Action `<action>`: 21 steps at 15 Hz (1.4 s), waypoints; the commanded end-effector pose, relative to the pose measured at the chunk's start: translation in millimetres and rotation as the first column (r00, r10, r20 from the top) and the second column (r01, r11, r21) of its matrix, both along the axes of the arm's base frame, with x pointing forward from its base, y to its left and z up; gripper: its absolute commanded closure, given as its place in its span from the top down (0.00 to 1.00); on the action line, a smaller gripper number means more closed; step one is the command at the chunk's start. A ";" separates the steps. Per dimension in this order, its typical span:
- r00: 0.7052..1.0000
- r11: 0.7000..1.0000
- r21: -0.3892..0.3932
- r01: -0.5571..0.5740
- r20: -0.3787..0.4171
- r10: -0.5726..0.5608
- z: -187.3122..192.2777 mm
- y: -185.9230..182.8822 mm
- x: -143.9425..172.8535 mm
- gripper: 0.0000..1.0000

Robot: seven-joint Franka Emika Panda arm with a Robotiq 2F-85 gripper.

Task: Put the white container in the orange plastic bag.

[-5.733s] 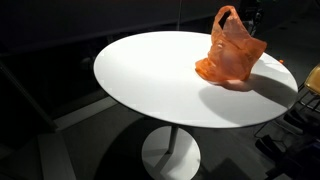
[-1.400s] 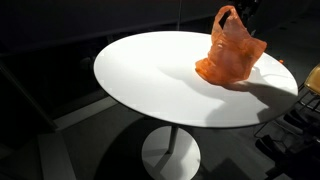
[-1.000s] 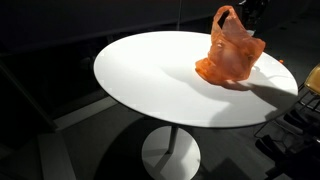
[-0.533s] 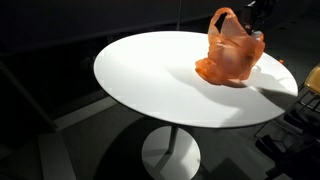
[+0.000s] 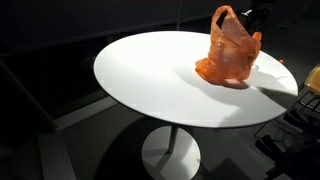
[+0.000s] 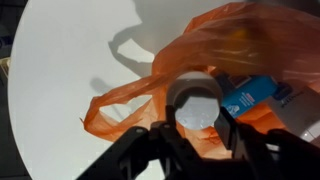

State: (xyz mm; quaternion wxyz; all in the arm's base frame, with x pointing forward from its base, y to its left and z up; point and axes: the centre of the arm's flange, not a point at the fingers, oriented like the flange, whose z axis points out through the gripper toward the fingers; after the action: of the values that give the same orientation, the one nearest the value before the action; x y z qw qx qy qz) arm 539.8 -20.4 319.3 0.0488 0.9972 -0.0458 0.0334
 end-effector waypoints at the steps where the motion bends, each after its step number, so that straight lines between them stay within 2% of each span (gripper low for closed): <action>1: 0.998 0.999 0.016 0.049 0.031 -0.050 -9.5 -5.6 0.0 0.19; 7: 0.993 0.988 0.100 0.114 -0.013 -0.114 -21.1 -6.8 -0.1 0.19; 14: 0.992 0.989 0.081 0.127 -0.027 -0.125 -24.2 -10.4 2.7 0.19; 15: 0.992 0.989 0.082 0.125 -0.028 -0.123 -23.8 -10.7 2.9 0.60; 16: 0.992 0.989 0.080 0.124 -0.027 -0.122 -22.5 -11.3 3.2 0.71; 20: 0.994 0.991 0.082 0.110 -0.002 -0.110 -5.7 -13.4 5.5 0.99; 21: 0.994 0.991 0.079 0.107 0.004 -0.108 -1.7 -13.6 6.2 1.00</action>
State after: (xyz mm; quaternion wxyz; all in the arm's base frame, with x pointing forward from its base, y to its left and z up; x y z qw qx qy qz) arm 542.9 -29.0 298.4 0.0076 0.9939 -0.1068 0.0257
